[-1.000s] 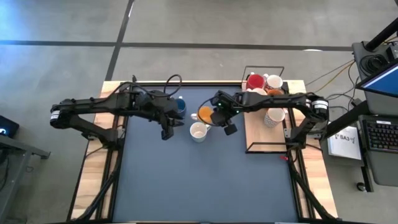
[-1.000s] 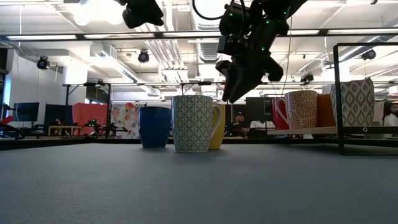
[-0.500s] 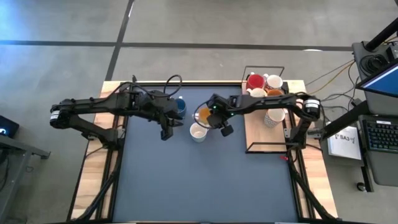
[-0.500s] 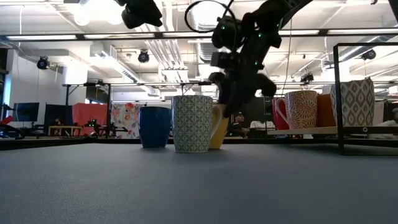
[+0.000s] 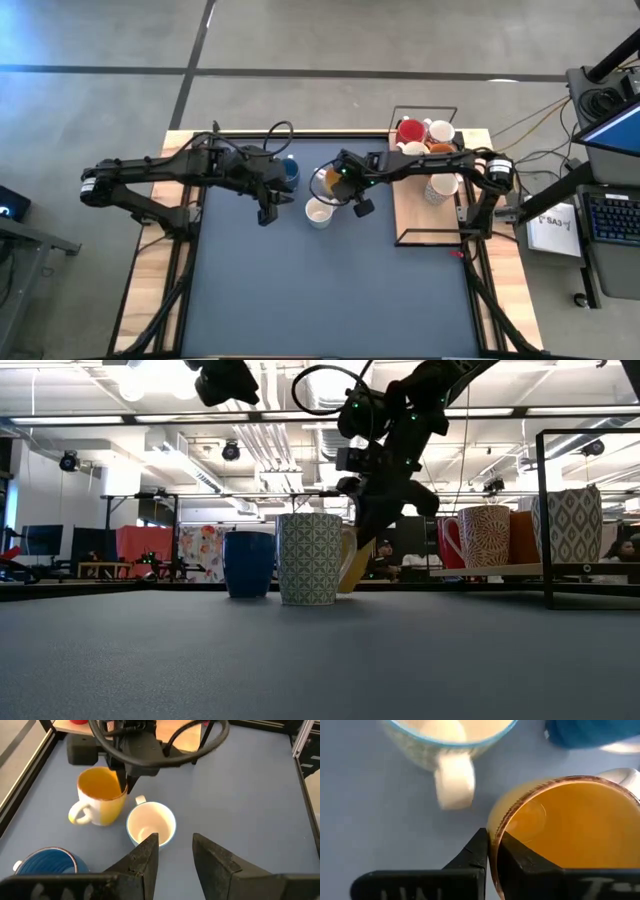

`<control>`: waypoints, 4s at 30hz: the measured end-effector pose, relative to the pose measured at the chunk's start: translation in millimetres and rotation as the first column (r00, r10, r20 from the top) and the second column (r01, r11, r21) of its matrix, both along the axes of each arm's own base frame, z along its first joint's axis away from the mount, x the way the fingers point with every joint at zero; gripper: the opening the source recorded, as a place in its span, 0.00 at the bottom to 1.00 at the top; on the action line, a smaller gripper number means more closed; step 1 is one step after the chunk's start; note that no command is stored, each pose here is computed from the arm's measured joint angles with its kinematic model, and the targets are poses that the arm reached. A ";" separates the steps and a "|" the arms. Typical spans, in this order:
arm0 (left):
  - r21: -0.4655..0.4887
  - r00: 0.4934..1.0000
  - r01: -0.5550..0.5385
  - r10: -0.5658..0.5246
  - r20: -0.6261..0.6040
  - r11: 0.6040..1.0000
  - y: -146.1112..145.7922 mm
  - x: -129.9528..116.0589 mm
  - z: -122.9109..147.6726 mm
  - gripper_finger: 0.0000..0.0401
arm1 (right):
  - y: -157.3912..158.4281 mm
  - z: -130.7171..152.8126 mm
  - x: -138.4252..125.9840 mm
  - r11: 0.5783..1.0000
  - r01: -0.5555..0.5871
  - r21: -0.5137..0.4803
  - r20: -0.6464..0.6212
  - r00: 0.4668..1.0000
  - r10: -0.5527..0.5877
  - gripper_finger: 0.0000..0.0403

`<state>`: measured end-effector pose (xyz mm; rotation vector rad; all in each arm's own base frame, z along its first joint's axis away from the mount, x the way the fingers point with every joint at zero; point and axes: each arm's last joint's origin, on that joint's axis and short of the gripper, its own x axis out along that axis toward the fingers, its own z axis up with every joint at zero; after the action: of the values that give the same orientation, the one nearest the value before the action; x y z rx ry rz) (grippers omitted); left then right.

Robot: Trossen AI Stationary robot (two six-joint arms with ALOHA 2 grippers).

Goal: Place coffee mugs
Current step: Put the yellow mug on the shelf, then put the gray patterned mug on the shelf

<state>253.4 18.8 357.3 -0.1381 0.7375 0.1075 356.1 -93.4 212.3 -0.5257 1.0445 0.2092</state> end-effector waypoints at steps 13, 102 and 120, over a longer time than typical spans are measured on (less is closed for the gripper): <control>0.026 1.000 0.011 -0.012 0.012 1.000 0.3 0.9 1.0 0.25 | 12.4 48.7 -50.0 0.987 0.151 0.058 -0.105 0.984 -0.144 0.03; -0.052 0.970 0.173 -0.180 -0.161 0.983 -11.7 42.3 -69.3 0.25 | 52.3 96.4 -107.9 0.854 0.419 0.309 -0.125 0.908 -0.400 0.19; -0.045 0.989 -0.022 0.015 -0.146 0.999 -38.4 5.3 -60.1 0.25 | 72.1 50.3 -23.3 0.982 -0.003 0.188 0.189 0.981 -0.033 0.33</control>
<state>258.7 -19.6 297.2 -0.1828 0.8846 0.1188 332.8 -21.4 262.6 -0.3594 0.8313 0.2359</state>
